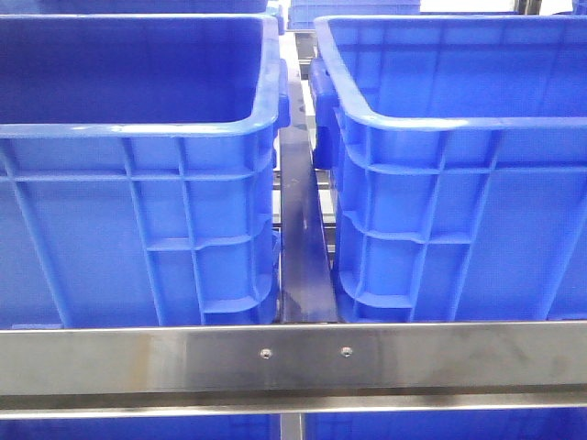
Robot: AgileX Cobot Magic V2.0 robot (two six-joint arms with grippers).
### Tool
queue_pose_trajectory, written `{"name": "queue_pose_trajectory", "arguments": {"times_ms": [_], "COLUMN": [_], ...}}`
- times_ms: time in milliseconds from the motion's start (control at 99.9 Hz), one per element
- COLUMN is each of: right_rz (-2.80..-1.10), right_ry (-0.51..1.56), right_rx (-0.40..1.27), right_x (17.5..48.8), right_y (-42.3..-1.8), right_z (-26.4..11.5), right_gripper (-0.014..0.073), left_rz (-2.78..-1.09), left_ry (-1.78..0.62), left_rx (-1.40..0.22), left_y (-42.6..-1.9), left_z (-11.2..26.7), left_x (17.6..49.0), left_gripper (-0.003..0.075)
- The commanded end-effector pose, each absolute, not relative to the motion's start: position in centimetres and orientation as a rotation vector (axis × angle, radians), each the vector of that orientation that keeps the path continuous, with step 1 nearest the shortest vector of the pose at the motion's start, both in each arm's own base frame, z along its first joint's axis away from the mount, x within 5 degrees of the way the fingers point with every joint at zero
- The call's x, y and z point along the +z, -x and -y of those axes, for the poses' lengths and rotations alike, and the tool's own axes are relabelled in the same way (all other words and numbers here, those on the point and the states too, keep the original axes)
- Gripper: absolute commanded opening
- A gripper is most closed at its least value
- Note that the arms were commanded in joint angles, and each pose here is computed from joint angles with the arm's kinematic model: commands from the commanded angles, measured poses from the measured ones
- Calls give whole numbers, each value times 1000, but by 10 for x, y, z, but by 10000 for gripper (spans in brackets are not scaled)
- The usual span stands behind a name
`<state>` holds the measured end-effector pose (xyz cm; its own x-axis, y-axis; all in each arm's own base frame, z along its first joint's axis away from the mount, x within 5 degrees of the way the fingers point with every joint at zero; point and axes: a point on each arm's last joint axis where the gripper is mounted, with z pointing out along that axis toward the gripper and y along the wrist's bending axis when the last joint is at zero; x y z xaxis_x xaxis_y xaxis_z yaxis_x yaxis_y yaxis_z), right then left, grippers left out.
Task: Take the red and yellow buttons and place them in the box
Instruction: 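Move the left gripper back down into the bin of buttons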
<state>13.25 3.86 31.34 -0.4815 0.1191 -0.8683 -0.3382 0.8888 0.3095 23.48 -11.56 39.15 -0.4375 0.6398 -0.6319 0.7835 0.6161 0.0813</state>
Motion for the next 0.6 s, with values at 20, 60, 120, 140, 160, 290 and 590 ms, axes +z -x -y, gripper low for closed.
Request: {"name": "queue_pose_trajectory", "arguments": {"times_ms": [20, 60, 120, 140, 160, 290, 590], "right_rz": [-1947, -1947, -1945, -1944, -1944, -1943, -1942], "right_ry": [141, 141, 139, 138, 138, 137, 136], "right_rx": [558, 558, 556, 555, 555, 554, 552], "right_x": [324, 324, 324, 324, 324, 324, 325], "right_y": [-133, -133, -133, -133, -133, -133, -133], "right_z": [-39, -39, -39, -38, -38, -38, -38], "right_gripper": [-66, -66, -66, -66, -66, -66, -66], "left_rz": [-2178, -2203, -2254, -2268, -2283, -2363, -2506], "left_ry": [-824, -732, -584, -545, -508, -406, -346], "left_rx": [-302, -309, -317, -312, -308, -257, -219], "left_y": [-241, -245, -255, -259, -263, -283, -326], "left_z": [100, 95, 87, 85, 83, 80, 86], "left_x": [414, 413, 409, 407, 405, 386, 335], "left_gripper": [512, 512, 512, 512, 512, 516, 517]}}
